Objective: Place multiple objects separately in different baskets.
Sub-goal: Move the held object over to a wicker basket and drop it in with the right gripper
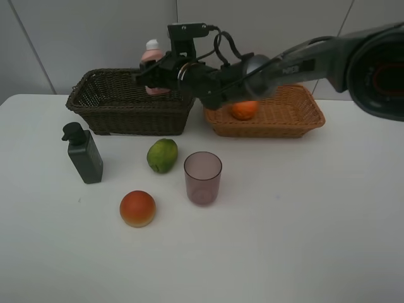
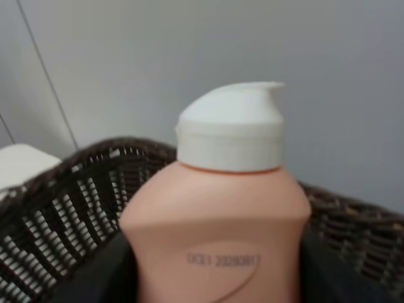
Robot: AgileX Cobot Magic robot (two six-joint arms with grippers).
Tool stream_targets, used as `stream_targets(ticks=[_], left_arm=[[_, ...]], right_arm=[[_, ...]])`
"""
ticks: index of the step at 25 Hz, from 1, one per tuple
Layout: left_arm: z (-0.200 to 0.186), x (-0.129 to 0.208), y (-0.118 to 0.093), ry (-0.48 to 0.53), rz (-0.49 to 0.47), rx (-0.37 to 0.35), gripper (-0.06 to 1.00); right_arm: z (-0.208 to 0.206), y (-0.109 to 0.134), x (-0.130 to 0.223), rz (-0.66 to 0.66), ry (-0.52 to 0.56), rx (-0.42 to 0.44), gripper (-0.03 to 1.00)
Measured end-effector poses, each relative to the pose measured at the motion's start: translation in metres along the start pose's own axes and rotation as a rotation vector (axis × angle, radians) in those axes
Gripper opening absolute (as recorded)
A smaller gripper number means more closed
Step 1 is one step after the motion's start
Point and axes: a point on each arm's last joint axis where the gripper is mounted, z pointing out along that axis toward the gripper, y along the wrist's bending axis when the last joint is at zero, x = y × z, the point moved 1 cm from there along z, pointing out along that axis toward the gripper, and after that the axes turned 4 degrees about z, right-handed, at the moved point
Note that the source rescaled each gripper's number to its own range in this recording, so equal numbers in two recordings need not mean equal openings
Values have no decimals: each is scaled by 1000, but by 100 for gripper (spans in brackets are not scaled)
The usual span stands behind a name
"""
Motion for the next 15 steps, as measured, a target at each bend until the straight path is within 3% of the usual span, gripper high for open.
stream_targets(ticks=[4,10,12,15], left_arm=[[0,0,0,0,0,0,91],[0,0,0,0,0,0,91],[0,0,0,0,0,0,91],[0,0,0,0,0,0,91]], right_arm=[[5,-3,19,7,32,6,1],[5,-11,17,34,22,28,1],[5,-12,17,35,24,30,15],[5,-11,17,35,21,30,52]])
